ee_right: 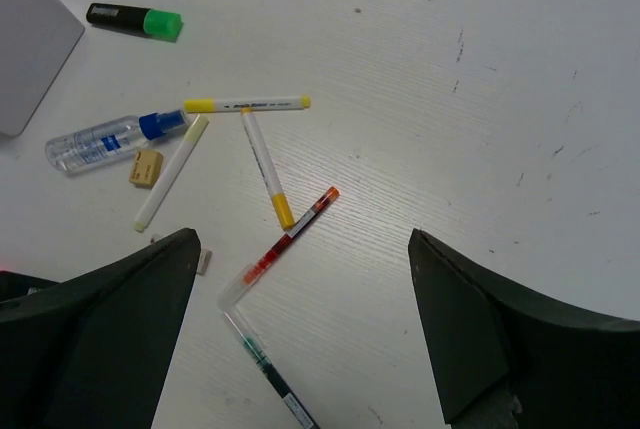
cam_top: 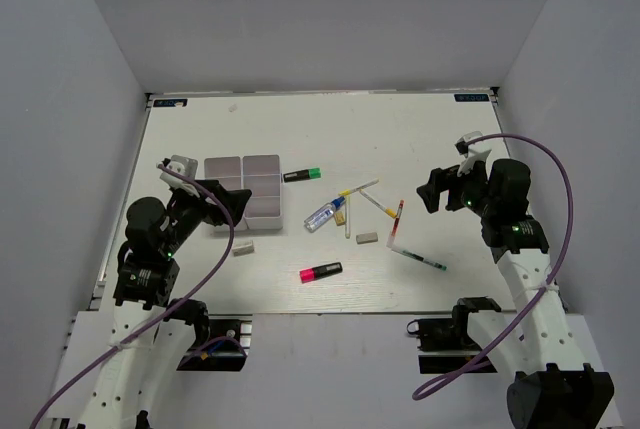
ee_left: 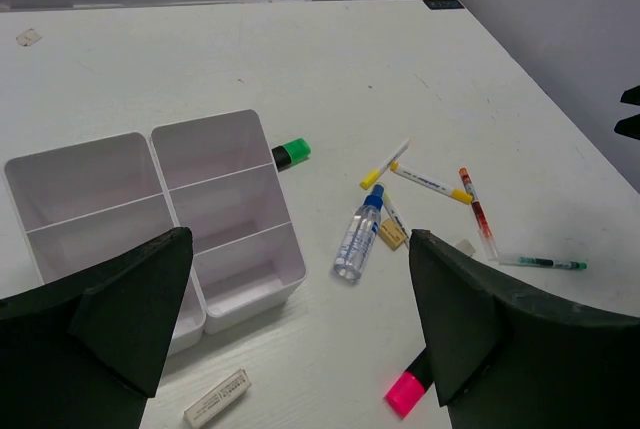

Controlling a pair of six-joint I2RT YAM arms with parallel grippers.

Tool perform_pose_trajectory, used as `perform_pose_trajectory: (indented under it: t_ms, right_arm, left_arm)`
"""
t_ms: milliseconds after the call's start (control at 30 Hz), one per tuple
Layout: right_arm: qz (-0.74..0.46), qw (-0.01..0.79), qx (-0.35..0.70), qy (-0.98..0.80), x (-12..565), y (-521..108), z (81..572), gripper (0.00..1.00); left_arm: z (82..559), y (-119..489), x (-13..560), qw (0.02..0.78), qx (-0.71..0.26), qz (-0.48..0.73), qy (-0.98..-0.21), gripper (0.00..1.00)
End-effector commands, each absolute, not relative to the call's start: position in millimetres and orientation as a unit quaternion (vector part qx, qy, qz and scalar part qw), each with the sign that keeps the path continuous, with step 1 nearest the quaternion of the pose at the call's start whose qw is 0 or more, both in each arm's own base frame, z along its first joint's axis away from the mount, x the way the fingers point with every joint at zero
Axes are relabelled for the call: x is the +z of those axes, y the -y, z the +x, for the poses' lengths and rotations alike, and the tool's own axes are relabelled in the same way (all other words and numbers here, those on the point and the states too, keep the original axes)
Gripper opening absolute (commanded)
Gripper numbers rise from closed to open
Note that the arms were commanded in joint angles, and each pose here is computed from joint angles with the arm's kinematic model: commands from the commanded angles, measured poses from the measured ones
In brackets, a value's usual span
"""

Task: Sort the stationery into containers
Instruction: Grab a piece of stationery with the left arm

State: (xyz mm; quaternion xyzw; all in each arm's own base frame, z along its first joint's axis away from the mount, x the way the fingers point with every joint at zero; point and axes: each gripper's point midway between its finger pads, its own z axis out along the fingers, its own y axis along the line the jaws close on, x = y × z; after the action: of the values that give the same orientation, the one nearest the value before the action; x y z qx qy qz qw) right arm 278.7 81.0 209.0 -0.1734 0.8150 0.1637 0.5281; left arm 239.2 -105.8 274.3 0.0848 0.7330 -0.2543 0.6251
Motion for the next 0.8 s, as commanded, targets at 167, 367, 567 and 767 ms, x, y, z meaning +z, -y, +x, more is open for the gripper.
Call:
perform_pose_trajectory:
  t_ms: [167,367,567,767]
  right_arm:
    - [-0.255,0.552,0.165,-0.776,223,-91,268,0.9]
    - [-0.34,0.538,0.163,-0.754,215,-99,247,0.9]
    - [-0.38,0.525,0.167,-0.743,211,-103,236,0.9]
    - [-0.364,0.538,0.18,-0.739,221,-106,241,0.14]
  left_arm:
    - [236,107,284,0.633,-0.259,0.089,-0.724,0.99]
    - [241,105,276,0.622,-0.261,0.064,-0.735,0.33]
    - [247,89,233,0.533,-0.235,-0.041,-0.812,0.25]
    - [226,86,208,0.45,-0.233,-0.1,-0.856,0.77]
